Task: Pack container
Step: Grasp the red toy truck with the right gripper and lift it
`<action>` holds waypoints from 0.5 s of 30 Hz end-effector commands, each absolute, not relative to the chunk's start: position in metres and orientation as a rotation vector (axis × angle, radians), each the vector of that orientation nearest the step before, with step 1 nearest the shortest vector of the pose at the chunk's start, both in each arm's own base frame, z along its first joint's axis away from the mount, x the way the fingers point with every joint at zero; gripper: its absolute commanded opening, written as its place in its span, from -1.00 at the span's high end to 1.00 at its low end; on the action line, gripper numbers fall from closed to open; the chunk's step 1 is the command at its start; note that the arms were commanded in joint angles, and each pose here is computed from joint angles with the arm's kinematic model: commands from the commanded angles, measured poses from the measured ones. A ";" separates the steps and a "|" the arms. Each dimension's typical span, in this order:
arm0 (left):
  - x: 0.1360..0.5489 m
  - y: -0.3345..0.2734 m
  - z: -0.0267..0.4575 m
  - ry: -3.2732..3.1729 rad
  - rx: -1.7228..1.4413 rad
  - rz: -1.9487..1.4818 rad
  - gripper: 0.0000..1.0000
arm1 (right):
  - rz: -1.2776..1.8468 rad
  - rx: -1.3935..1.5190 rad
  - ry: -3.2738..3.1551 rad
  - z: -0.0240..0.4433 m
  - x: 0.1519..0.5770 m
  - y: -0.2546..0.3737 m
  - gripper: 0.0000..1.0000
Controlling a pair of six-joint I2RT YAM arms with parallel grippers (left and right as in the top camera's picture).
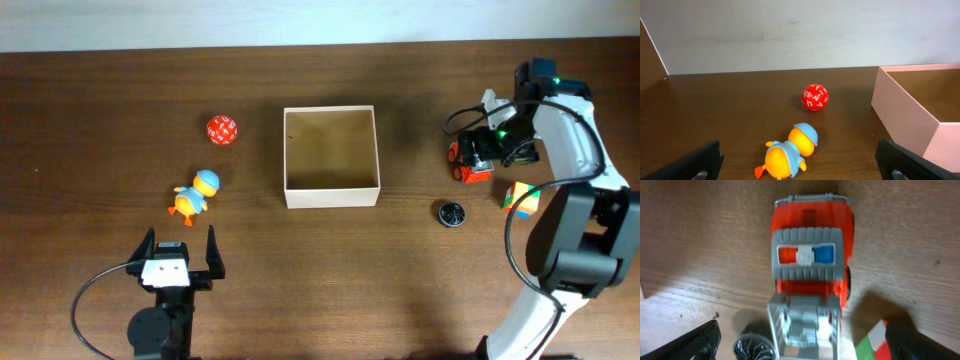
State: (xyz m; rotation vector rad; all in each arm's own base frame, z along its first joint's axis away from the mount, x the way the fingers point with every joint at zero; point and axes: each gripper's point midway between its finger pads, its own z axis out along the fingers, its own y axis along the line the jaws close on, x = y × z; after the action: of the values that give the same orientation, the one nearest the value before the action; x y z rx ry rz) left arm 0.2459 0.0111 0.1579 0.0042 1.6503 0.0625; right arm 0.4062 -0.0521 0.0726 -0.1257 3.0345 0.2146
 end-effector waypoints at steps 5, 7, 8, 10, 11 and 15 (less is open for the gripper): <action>0.246 0.013 0.157 1.650 0.011 0.080 -0.99 | 0.297 -0.164 3.059 0.038 0.416 -0.041 -0.93; 0.246 0.013 0.157 1.650 0.012 0.080 -0.99 | 0.304 -0.164 3.060 0.033 0.417 -0.041 -0.93; 0.246 0.013 0.157 1.650 0.012 0.080 -0.99 | 0.305 -0.164 3.063 0.029 0.418 -0.041 -0.93; 0.246 0.013 0.157 1.650 0.012 0.080 -0.98 | 0.303 -0.164 3.059 0.026 0.420 -0.042 -0.92; 0.246 0.013 0.157 1.650 0.011 0.080 -0.99 | 0.303 -0.164 3.056 0.025 0.421 -0.042 -0.88; 0.246 0.013 0.157 1.650 0.011 0.080 -0.99 | 0.302 -0.165 3.057 0.020 0.423 -0.042 -0.65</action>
State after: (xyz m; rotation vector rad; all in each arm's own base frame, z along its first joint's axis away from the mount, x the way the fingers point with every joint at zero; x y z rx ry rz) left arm 0.2459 0.0111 0.1579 0.0042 1.6503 0.0625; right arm 0.4192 -0.0488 0.0237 -0.1320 3.0653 0.2728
